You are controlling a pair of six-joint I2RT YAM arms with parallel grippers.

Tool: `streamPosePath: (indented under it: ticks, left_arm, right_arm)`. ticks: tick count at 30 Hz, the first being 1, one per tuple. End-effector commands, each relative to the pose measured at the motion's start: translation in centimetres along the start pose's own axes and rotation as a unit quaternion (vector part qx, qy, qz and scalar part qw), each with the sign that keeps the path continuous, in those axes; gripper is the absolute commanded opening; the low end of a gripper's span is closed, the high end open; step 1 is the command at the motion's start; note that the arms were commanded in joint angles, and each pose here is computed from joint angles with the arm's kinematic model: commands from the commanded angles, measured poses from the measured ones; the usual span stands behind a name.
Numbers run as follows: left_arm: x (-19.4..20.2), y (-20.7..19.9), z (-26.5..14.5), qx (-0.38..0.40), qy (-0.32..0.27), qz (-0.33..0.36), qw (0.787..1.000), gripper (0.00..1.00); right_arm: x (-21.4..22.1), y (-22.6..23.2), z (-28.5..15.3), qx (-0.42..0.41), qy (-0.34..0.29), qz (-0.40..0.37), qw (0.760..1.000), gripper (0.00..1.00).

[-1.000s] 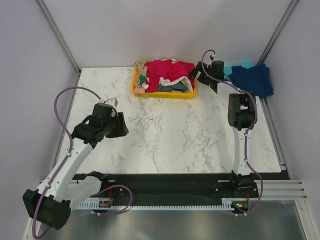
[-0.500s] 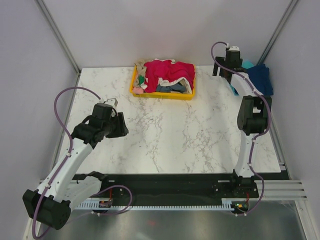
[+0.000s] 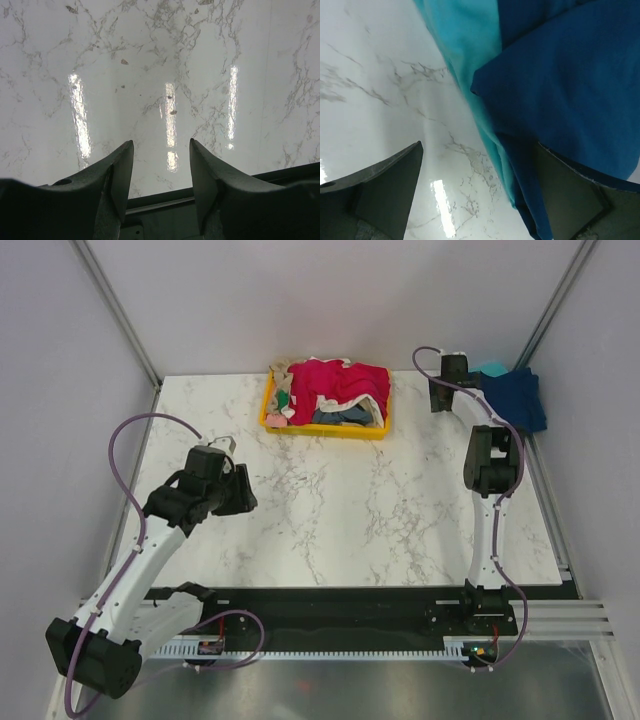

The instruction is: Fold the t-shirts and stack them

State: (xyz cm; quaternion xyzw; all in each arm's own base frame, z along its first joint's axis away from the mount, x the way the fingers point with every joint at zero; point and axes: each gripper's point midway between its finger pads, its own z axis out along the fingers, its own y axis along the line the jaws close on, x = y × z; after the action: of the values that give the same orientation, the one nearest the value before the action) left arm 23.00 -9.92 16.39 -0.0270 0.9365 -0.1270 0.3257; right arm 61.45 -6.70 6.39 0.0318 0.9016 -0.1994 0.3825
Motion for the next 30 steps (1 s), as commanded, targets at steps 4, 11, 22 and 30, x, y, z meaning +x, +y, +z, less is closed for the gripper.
streamPosePath:
  ticks: [4, 11, 22, 30]
  left_arm:
    - [-0.7, 0.0, 0.2, 0.0, -0.012, 0.0, 1.0, 0.56]
    - [-0.6, 0.0, 0.4, -0.001, -0.009, 0.001, 1.0, 0.56]
    - [-0.6, 0.1, 0.2, -0.001, -0.012, 0.001, 1.0, 0.56]
    - [-0.7, 0.0, 0.1, 0.001, -0.013, 0.001, 1.0, 0.56]
  right_arm:
    - [1.6, -2.0, 1.9, 0.068, 0.029, -0.054, 0.996, 0.98]
    - [3.5, -4.3, 3.7, 0.091, 0.049, -0.042, 0.994, 0.88]
    - [2.2, -0.3, 2.1, 0.01, 0.029, -0.025, 0.999, 0.03]
    - [-1.3, 5.9, -1.6, -0.057, -0.006, 0.007, 0.998, 0.0]
